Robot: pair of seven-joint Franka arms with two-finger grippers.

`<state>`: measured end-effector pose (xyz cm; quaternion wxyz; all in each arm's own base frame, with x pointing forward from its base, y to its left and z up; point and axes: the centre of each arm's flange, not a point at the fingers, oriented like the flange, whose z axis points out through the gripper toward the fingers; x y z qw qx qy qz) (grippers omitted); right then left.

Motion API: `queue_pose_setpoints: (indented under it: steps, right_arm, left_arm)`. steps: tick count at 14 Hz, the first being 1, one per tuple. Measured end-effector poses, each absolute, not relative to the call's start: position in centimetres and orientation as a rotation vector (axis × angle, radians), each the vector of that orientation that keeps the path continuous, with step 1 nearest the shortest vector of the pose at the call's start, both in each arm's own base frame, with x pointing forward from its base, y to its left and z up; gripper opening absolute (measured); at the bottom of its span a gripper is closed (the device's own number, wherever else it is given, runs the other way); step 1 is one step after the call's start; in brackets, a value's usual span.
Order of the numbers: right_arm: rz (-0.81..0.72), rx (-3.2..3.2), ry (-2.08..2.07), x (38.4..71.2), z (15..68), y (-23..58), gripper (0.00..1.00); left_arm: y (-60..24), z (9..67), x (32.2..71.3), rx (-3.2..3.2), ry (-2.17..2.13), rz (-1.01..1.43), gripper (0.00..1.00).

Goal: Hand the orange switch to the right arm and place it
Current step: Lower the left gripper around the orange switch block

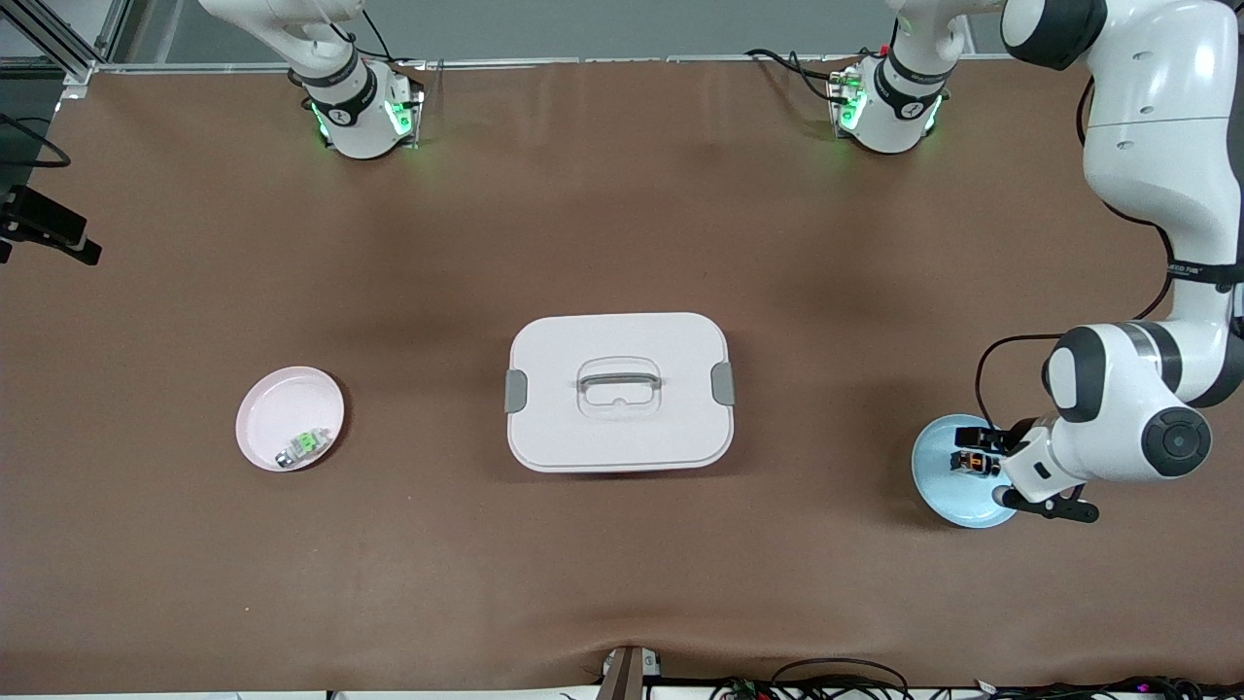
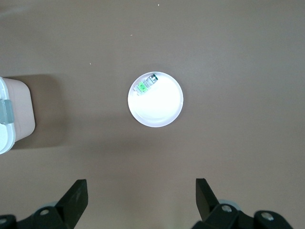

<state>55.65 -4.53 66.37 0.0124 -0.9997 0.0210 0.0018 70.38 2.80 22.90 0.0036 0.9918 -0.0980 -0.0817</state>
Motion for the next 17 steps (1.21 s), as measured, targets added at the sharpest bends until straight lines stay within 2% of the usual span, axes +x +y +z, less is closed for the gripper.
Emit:
queue_pose_setpoints:
  steps: [4, 17]
  right_arm:
    - [0.005, -3.116, 0.062, 55.6, 66.4, -4.6, 1.0]
    - [0.002, -3.118, 0.034, 55.6, 66.4, -5.5, 1.0]
  left_arm:
    - [2.8, 20.6, 70.5, 3.095, -0.378, -0.256, 1.0]
    - [3.0, 18.8, 71.5, 3.113, -0.392, -0.118, 1.0]
